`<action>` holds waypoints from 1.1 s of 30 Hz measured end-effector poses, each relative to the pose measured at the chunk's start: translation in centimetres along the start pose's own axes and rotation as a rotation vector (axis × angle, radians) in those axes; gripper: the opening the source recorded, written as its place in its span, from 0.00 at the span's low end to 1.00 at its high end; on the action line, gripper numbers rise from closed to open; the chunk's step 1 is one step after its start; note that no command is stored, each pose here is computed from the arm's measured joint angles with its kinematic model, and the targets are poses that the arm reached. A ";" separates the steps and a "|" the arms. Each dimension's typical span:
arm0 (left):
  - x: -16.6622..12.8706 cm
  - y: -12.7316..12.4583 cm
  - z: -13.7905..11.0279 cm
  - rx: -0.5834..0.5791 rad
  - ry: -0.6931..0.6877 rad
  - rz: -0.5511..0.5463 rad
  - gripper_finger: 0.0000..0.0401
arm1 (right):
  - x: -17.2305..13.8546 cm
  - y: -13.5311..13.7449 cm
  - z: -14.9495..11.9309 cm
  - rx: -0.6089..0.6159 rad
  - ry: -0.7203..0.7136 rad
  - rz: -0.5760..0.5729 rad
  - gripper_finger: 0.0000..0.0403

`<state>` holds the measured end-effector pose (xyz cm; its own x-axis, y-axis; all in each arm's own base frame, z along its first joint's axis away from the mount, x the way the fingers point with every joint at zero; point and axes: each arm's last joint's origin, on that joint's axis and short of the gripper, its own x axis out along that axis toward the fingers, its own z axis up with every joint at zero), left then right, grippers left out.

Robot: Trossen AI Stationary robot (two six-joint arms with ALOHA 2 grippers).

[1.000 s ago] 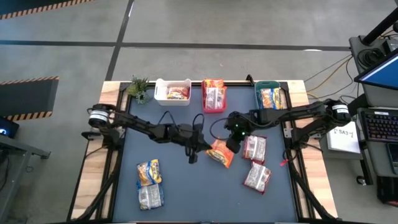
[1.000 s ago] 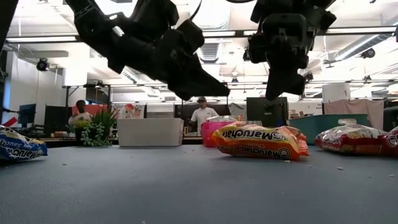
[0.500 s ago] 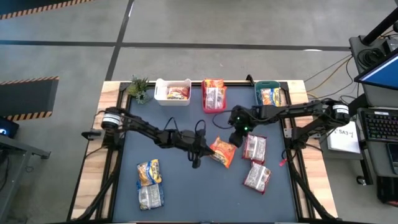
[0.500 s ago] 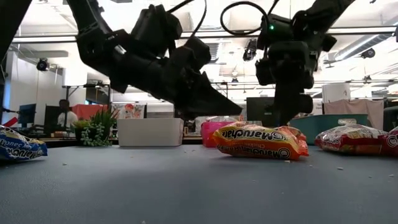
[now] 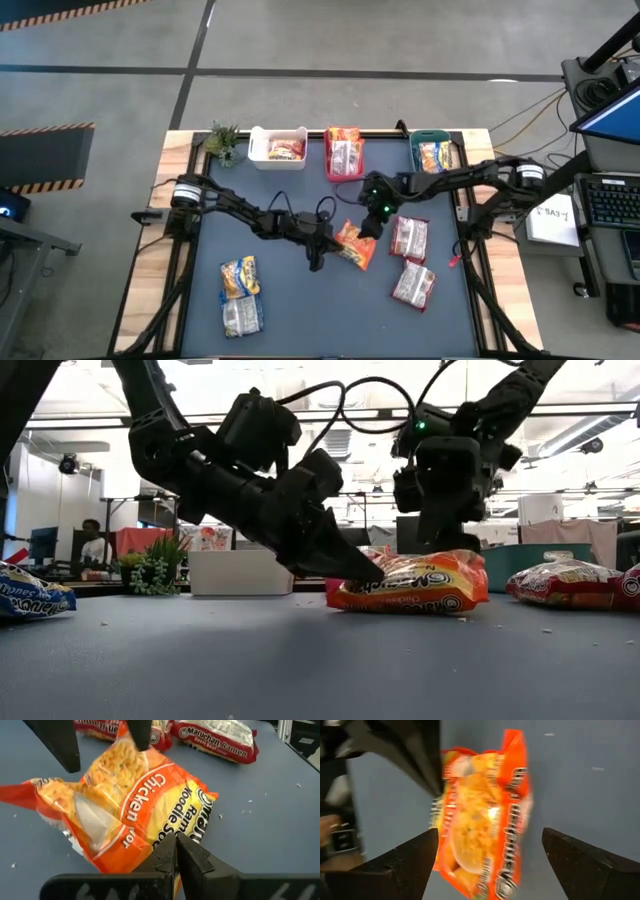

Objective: Sort Maruchan noodles
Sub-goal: Put the orange noodle pack into the red bin

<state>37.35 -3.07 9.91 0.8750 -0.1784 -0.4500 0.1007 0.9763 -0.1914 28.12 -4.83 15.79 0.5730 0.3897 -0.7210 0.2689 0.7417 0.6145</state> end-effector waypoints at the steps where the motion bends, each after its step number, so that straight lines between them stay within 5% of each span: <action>1: 0.0 0.1 -0.1 -0.005 0.002 0.001 0.00 | 0.2 -0.1 0.1 -0.003 0.006 0.031 0.86; 19: -0.3 0.4 -0.7 -0.020 0.026 0.004 0.00 | 4.2 -1.6 0.9 0.015 0.056 0.263 0.81; 28: -0.3 0.4 -0.7 -0.024 0.026 0.005 0.00 | 4.2 -1.6 0.9 0.016 0.060 0.277 0.80; 33: -0.3 0.4 -0.7 -0.024 0.027 0.008 0.00 | 4.2 -1.5 0.9 0.028 0.060 0.285 0.67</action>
<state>36.82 -2.73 9.34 0.8628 -0.1740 -0.4747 0.0819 0.9746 -0.2083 30.87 -4.80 12.17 0.5816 0.6125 -0.5354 0.1258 0.5825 0.8030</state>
